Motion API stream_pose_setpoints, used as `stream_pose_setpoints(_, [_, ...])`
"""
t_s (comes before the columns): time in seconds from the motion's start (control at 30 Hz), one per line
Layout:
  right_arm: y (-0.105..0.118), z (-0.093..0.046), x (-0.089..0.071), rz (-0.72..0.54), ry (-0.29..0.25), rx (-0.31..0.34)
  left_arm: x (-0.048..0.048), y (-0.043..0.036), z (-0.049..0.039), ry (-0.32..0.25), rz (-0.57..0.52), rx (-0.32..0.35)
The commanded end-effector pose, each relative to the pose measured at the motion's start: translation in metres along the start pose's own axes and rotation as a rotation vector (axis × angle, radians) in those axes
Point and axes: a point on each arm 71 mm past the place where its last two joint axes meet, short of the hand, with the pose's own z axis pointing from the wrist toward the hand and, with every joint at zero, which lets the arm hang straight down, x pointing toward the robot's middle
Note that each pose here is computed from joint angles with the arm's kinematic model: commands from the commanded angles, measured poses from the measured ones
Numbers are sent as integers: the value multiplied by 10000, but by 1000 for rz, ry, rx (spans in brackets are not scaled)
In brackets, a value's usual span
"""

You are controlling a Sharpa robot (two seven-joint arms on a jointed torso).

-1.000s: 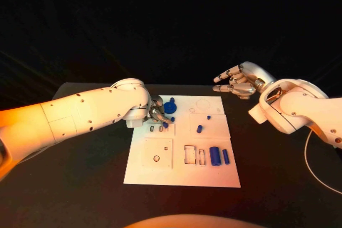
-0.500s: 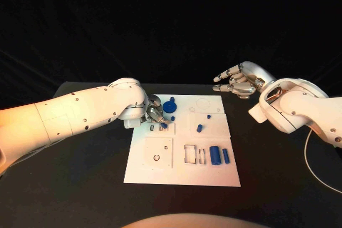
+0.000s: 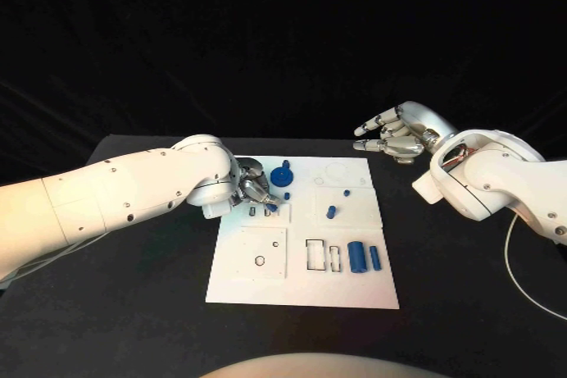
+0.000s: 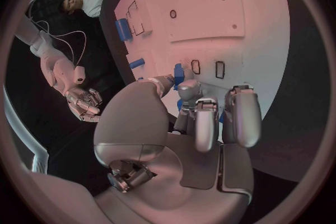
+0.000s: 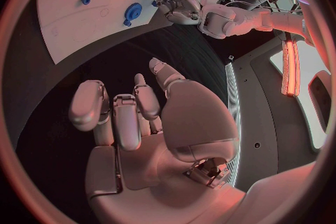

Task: Assemble the parts on the task board

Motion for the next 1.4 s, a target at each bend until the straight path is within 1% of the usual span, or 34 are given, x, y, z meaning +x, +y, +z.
stream_pose_setpoints(0.03, [-1, -6, 1, 1, 5, -6, -17, -1, -34, -111, -75, 58])
stream_pose_setpoints(0.13, [-9, -12, -7, 1, 3, -4, 17, 41, -60, -163, -84, 72])
stream_pose_setpoints(0.23, [-14, -16, -14, 1, 1, -3, 60, 78, -71, -200, -80, 79])
stream_pose_setpoints(0.53, [-25, -26, -26, 2, -1, -2, 228, 181, -33, -241, -57, 66])
stream_pose_setpoints(0.73, [-28, -29, -30, 3, -2, -1, 254, 214, -22, -274, -44, 65])
stream_pose_setpoints(0.87, [-32, -32, -33, 3, -2, -1, 263, 228, -21, -272, -35, 61])
stream_pose_setpoints(1.2, [-35, -34, -34, 3, 0, -1, 309, 233, -20, -222, -2, 45])
stream_pose_setpoints(1.4, [-34, -34, -33, 3, 0, -1, 318, 218, -16, -218, 26, 39])
